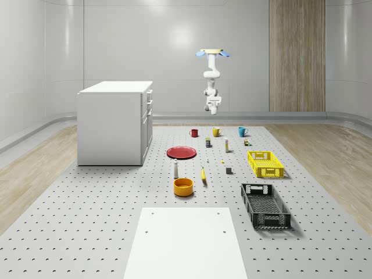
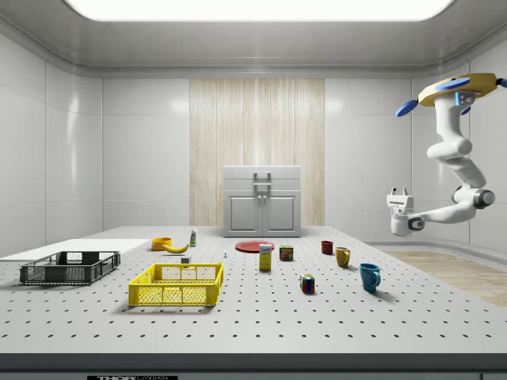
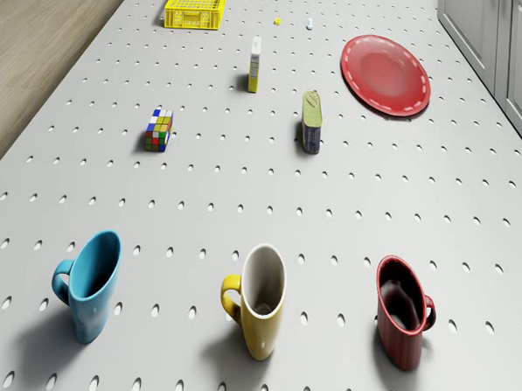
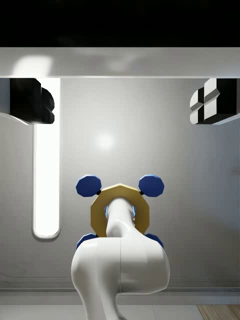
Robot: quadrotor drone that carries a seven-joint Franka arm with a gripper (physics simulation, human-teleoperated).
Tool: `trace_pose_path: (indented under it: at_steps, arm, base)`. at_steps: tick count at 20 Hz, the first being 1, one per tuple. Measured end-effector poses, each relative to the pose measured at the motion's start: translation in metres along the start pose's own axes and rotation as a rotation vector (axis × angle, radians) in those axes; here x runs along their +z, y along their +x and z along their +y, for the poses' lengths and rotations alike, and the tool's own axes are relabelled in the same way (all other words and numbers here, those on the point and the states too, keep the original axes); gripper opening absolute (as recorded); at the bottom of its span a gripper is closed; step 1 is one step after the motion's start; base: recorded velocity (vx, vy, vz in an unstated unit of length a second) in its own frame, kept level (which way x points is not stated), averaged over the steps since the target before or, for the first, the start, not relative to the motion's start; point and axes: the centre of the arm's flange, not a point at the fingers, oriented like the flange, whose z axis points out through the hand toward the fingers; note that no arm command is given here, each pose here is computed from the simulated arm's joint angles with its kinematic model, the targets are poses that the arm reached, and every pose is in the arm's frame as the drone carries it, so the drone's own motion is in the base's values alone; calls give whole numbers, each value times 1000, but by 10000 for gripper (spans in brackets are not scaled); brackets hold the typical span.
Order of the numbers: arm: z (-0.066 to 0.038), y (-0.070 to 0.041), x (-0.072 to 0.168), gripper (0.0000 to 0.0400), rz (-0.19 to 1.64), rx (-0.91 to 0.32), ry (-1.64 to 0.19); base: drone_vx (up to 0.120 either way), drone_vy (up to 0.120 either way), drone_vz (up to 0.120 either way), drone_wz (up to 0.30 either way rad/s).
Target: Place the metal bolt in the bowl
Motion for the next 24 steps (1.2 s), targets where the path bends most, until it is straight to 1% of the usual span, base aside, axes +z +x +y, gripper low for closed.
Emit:
trace_pose_path:
  at_steps: [6, 18, 19, 24]
  arm:
    - [0, 0, -6, 400, 3, 0, 3]
    - [0, 0, -8, 400, 11, 0, 9]
    - [0, 0, -8, 400, 11, 0, 9]
    - [0, -1, -8, 400, 15, 0, 11]
  base:
    - [0, -120, 0, 0]
    - [0, -120, 0, 0]
    - [40, -120, 0, 0]
    - [120, -120, 0, 0]
